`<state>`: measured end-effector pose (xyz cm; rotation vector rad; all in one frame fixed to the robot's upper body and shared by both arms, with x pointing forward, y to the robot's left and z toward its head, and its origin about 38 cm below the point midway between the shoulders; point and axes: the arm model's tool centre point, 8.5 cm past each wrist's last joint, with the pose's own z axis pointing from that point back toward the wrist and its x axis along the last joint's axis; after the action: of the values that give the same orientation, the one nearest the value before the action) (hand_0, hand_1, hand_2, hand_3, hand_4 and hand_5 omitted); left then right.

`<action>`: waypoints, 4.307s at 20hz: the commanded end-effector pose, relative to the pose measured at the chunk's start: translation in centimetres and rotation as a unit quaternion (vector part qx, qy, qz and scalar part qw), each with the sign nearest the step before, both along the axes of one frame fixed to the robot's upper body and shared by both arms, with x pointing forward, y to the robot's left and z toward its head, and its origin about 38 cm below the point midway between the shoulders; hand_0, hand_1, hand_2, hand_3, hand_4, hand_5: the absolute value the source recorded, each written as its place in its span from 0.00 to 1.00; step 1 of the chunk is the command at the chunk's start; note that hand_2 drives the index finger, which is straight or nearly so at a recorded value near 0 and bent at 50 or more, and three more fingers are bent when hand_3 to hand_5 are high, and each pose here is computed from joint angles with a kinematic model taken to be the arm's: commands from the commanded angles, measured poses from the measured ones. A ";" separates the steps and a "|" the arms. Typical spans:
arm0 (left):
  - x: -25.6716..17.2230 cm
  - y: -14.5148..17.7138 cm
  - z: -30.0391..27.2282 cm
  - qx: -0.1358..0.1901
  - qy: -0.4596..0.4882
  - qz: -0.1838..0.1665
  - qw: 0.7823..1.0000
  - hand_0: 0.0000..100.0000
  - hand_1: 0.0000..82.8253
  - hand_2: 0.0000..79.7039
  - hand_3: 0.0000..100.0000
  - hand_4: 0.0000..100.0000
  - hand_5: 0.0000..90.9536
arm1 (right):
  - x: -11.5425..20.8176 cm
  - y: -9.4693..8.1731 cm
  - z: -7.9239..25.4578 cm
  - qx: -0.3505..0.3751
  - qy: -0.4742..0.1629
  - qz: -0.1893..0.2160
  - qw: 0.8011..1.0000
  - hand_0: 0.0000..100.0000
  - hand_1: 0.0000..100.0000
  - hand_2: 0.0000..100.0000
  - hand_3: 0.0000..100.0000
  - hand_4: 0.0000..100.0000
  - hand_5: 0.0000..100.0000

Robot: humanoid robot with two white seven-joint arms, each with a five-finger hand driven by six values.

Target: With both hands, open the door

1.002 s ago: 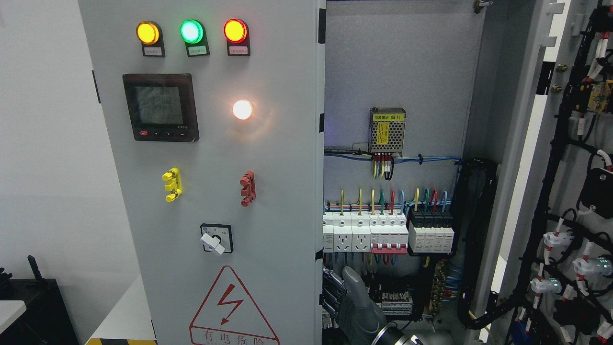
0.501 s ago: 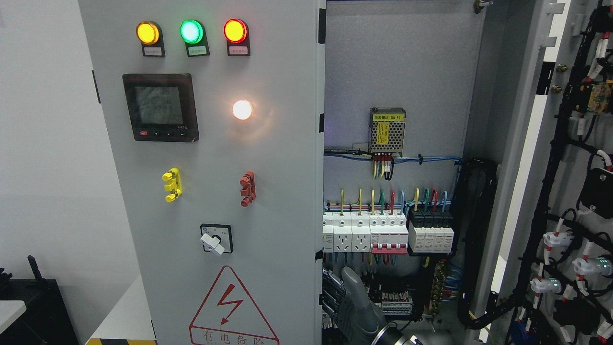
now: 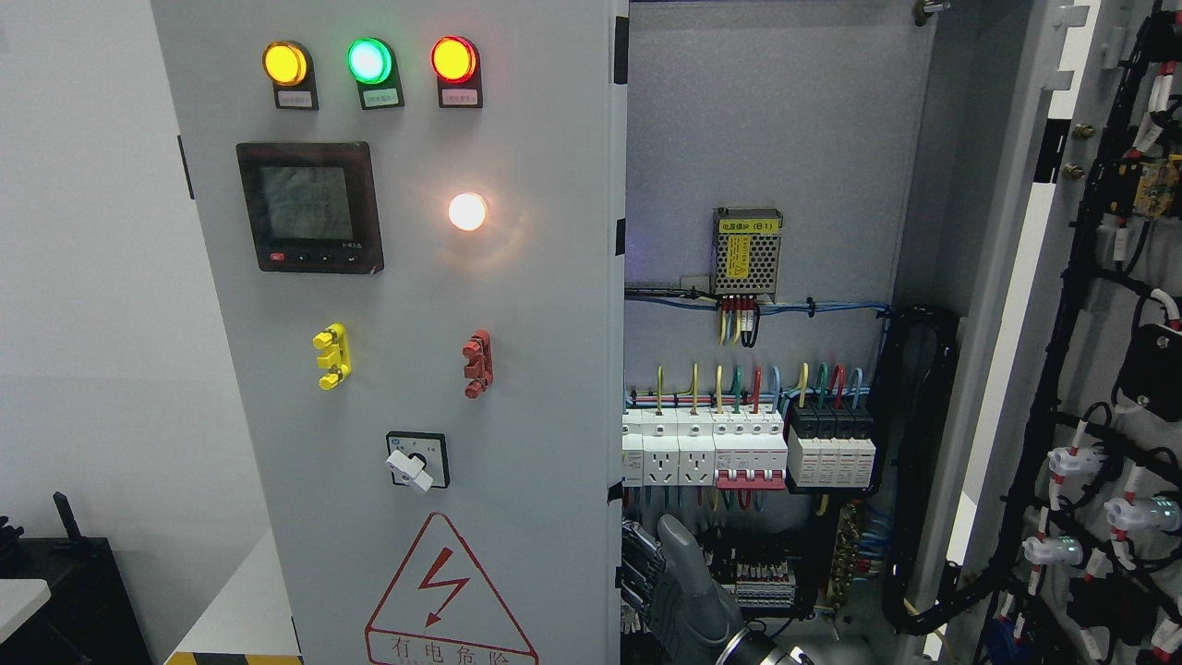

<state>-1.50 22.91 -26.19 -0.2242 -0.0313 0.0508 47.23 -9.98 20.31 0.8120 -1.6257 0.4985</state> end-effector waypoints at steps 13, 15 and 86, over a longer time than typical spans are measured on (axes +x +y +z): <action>0.0 -0.3 0.0 -0.003 0.000 -0.004 1.000 0.00 0.00 0.00 0.00 0.04 0.00 | -0.4 0.6 0.3 0.005 -0.007 0.022 1.000 0.00 0.00 0.00 0.00 0.00 0.00; 0.0 -0.3 0.0 -0.003 0.000 -0.004 1.000 0.00 0.00 0.00 0.00 0.04 0.00 | -0.4 0.7 0.4 0.006 -0.006 0.023 1.000 0.00 0.00 0.00 0.00 0.00 0.00; 0.0 -0.5 0.0 -0.005 0.000 -0.004 1.000 0.00 0.00 0.00 0.00 0.04 0.00 | -5.4 4.3 -0.8 -0.010 -0.007 0.127 0.992 0.00 0.00 0.00 0.00 0.00 0.00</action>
<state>-1.49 22.71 -26.19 -0.2284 -0.0318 0.0509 42.21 -6.09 19.62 0.9985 -1.5446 0.6874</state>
